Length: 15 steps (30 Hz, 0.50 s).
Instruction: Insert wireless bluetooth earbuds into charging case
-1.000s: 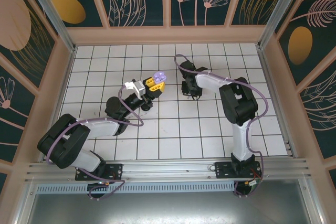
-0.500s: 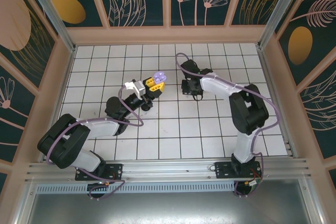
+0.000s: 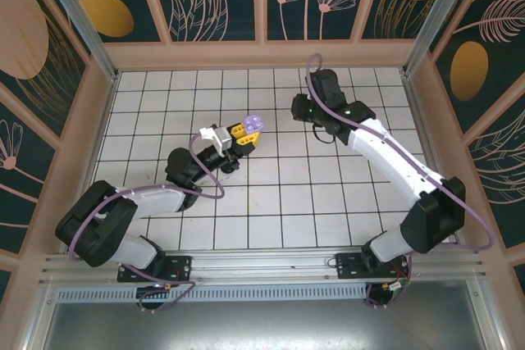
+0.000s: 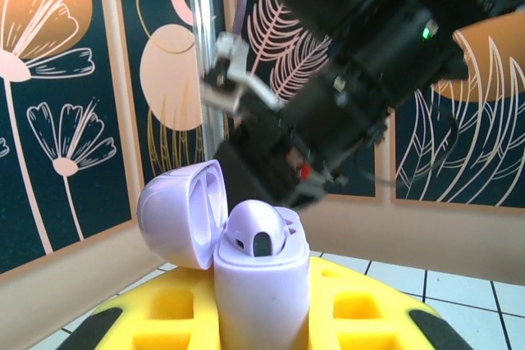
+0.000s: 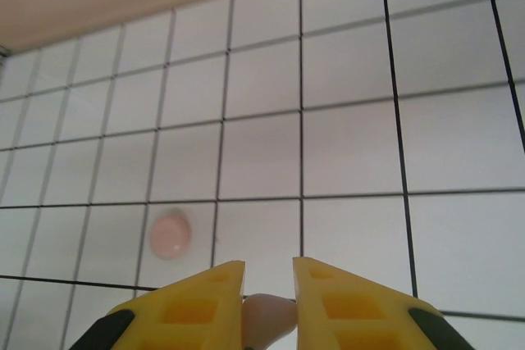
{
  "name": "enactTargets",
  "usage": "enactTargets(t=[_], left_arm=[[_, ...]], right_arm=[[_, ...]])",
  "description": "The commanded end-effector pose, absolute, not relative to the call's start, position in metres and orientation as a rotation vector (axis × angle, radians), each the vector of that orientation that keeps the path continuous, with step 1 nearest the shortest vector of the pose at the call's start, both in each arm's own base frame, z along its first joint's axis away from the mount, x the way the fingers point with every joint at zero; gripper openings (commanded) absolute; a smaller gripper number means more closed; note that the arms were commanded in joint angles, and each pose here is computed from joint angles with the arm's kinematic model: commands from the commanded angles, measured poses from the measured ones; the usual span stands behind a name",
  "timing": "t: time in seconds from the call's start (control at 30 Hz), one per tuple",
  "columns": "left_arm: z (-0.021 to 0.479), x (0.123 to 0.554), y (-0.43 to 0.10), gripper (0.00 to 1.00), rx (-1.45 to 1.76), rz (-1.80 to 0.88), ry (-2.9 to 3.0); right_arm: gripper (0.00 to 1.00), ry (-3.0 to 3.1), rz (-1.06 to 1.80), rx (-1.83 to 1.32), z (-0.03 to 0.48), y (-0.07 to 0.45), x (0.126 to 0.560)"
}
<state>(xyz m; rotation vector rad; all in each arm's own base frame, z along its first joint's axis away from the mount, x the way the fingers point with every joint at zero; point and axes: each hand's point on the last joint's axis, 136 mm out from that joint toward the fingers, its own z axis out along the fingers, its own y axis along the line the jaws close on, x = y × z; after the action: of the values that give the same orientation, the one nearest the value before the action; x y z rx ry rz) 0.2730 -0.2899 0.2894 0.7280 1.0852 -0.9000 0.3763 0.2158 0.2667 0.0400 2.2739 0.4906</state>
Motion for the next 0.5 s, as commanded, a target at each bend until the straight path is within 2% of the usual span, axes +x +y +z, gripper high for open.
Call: enactTargets(t=[0.0,0.23,0.47], left_arm=[[0.303,0.274,-0.295,0.00,0.769,-0.892,1.029],[0.306,0.282,-0.313,0.00,0.826,-0.936,1.013],[0.308,0.298,-0.331,0.00,0.848,-0.974,1.013]], right_arm=[[0.20,2.123,0.559,-0.020,0.328,0.218,0.371],[0.20,1.957,0.650,-0.097,0.391,0.218,0.351],[0.20,1.859,0.719,-0.166,0.418,0.222,0.330]])
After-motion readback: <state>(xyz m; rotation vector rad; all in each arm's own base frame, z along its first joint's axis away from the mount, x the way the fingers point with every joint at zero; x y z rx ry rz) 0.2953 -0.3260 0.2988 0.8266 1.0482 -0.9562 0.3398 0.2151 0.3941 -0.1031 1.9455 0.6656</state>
